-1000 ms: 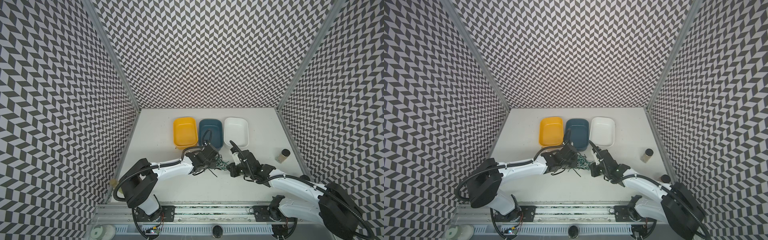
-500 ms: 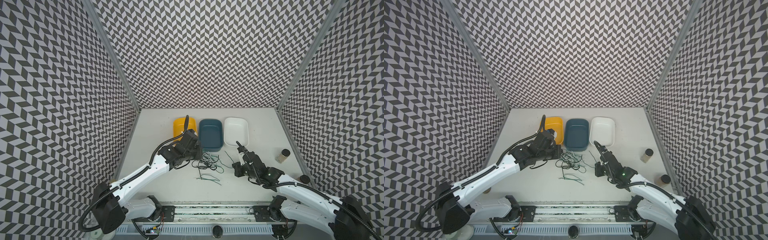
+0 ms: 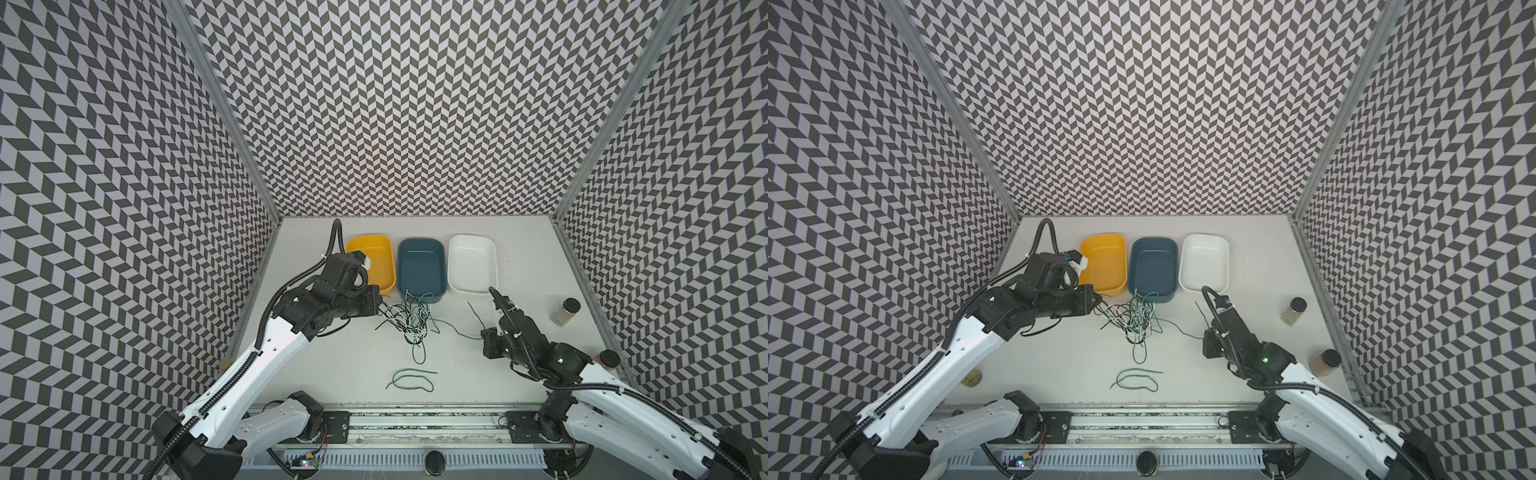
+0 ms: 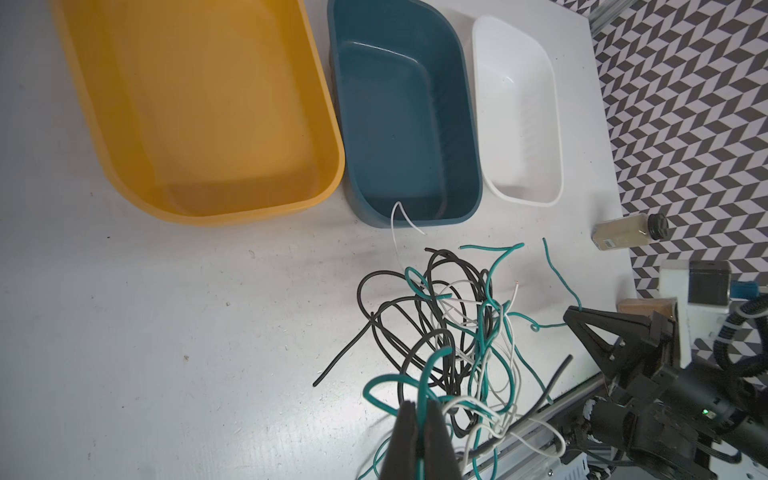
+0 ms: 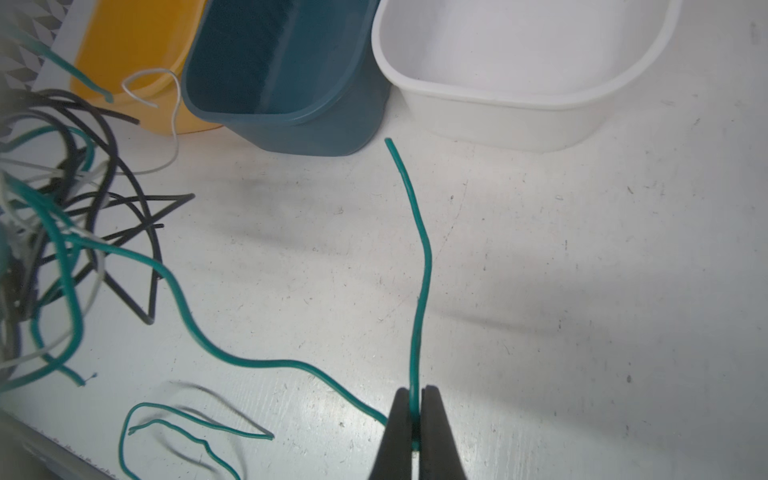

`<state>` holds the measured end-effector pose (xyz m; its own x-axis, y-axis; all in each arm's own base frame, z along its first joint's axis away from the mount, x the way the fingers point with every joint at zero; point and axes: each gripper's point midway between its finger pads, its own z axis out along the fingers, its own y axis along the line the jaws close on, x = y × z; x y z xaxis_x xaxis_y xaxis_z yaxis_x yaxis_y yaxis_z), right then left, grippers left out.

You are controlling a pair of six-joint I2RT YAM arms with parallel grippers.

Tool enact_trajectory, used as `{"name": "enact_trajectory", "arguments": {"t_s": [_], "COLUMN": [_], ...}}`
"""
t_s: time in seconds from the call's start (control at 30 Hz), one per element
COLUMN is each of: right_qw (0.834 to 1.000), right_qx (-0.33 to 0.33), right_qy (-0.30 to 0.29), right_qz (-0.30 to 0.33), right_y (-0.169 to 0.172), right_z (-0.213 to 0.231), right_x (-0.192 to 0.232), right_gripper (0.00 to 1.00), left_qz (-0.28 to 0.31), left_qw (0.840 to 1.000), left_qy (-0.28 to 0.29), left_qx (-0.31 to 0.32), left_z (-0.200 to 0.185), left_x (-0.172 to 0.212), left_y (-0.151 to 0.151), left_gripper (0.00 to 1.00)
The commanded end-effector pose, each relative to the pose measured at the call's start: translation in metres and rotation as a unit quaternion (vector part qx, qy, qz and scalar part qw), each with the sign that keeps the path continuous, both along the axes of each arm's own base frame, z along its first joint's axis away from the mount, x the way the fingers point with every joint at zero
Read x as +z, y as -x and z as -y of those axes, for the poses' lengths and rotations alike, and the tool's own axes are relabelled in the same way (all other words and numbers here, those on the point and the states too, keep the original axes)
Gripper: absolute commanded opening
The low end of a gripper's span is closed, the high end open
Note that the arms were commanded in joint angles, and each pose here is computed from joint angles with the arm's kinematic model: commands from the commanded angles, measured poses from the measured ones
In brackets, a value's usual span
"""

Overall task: Untangle the cables
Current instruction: 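Pull the green wire away from the pile with the right gripper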

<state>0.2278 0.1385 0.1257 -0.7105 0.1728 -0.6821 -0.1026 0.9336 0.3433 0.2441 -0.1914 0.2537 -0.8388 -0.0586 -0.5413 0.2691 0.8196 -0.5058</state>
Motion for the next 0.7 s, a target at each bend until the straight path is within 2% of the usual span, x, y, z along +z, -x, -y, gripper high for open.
{"name": "enact_trajectory", "arguments": {"t_s": [0.0,0.07,0.23,0.43,0.53,0.6,0.67], "right_qw": [0.998,0.997,0.994,0.987,0.983,0.983,0.984], "right_qx": [-0.05,-0.063,-0.094,-0.159,-0.18,-0.182,-0.178], "right_qy": [0.035,0.042,0.037,0.025,0.005,-0.006,-0.007], "right_qz": [-0.012,-0.016,-0.033,-0.028,-0.026,-0.024,-0.029], "right_y": [0.006,0.01,0.019,0.023,0.026,0.027,0.026], "right_z": [0.027,0.036,0.05,0.075,0.083,0.083,0.082], "right_x": [0.0,0.003,0.004,0.015,0.02,0.021,0.02], "right_gripper": [0.0,0.0,0.0,0.0,0.0,0.0,0.0], "left_qz": [0.012,0.014,0.072,0.096,0.111,0.126,0.14], "left_qw": [1.0,0.999,0.994,0.992,0.989,0.987,0.988], "left_qy": [-0.019,-0.032,-0.075,-0.081,-0.095,-0.089,-0.062], "left_qx": [-0.004,0.005,0.032,0.011,0.027,0.037,0.019], "left_z": [-0.007,-0.014,-0.038,-0.044,-0.058,-0.063,-0.056], "left_x": [0.008,0.008,0.025,0.021,0.02,0.02,0.022], "left_y": [-0.003,-0.006,-0.013,0.002,0.01,0.016,0.022], "left_gripper": [0.0,0.0,0.0,0.0,0.0,0.0,0.0]}}
